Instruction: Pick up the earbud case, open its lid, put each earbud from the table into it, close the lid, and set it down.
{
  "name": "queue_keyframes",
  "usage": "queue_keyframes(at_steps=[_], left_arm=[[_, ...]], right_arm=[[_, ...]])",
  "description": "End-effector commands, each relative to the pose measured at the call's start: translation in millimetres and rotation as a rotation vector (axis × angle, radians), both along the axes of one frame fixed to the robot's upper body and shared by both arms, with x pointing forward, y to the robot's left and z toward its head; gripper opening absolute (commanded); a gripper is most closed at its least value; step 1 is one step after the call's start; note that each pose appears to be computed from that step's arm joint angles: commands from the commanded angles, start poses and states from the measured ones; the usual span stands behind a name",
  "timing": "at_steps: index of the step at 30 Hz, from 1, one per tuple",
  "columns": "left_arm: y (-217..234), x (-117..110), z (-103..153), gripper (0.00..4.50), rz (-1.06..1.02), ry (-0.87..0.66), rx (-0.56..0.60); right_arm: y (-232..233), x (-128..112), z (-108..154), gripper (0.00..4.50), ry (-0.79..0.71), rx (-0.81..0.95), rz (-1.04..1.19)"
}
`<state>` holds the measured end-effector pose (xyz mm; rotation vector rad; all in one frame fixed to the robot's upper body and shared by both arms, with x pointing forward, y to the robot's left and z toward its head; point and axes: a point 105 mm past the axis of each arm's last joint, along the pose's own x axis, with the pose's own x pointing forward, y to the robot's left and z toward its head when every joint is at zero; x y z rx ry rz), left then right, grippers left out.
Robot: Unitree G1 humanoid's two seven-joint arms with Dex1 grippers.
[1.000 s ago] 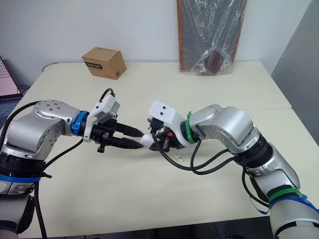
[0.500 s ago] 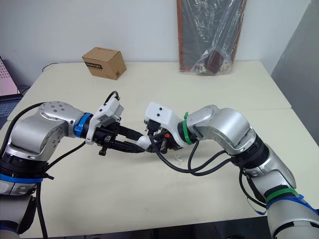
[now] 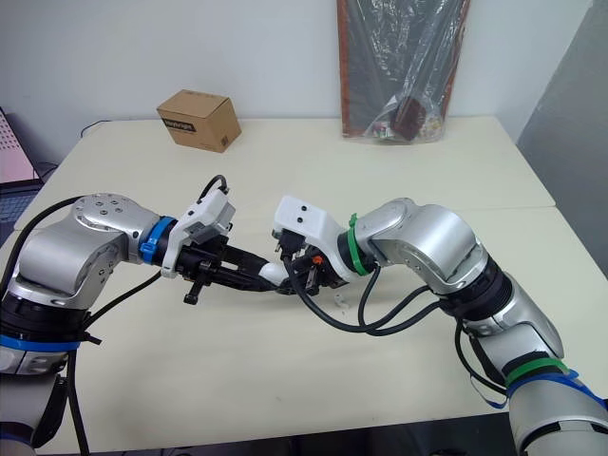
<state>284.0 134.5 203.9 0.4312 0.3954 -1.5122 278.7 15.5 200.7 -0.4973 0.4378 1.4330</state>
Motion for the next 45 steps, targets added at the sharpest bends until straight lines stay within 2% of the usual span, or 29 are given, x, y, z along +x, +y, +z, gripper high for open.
queue_keyframes(at_steps=[1, 14, 17, 18, 19, 22, 34, 39, 42, 45], left_arm=[[-4.0, -5.0, 4.0, 0.78, -0.029, -0.009, -0.011], [-7.0, -6.5, 2.6, 0.78, -0.039, -0.023, -0.012], [-7.9, -6.3, 3.5, 0.78, -0.040, -0.027, -0.020], [-8.5, -5.8, 4.3, 0.78, -0.037, -0.029, -0.028], [-9.0, -5.4, 4.9, 0.78, -0.032, -0.030, -0.035], [-8.5, -4.0, 5.0, 0.78, -0.021, -0.040, -0.045], [0.5, -0.2, -3.3, 0.78, 0.084, -0.069, -0.159], [5.6, 1.6, -8.7, 0.78, 0.159, -0.095, -0.257], [8.4, 3.4, -11.8, 0.78, 0.206, -0.060, -0.314], [10.5, 5.6, -11.7, 0.78, 0.224, -0.044, -0.379]], right_arm=[[6.4, -2.0, 18.6, 0.80, -0.081, 0.040, 0.025], [7.8, -2.3, 19.4, 0.80, -0.087, 0.045, 0.029], [8.0, -7.0, 20.2, 0.80, -0.047, 0.052, 0.049], [8.3, -7.9, 21.3, 1.53, -0.051, 0.055, 0.055], [8.4, -7.5, 22.4, 1.76, -0.062, 0.058, 0.055], [7.8, -5.5, 23.8, 2.82, -0.087, 0.061, 0.048], [-14.3, -3.2, 34.4, 2.82, -0.086, 0.149, -0.011], [-19.3, 5.4, 55.0, 2.82, -0.163, 0.339, -0.116], [-22.8, 8.4, 58.5, 2.82, -0.213, 0.405, -0.160], [-23.1, 8.4, 57.7, 2.82, -0.190, 0.448, -0.170]])
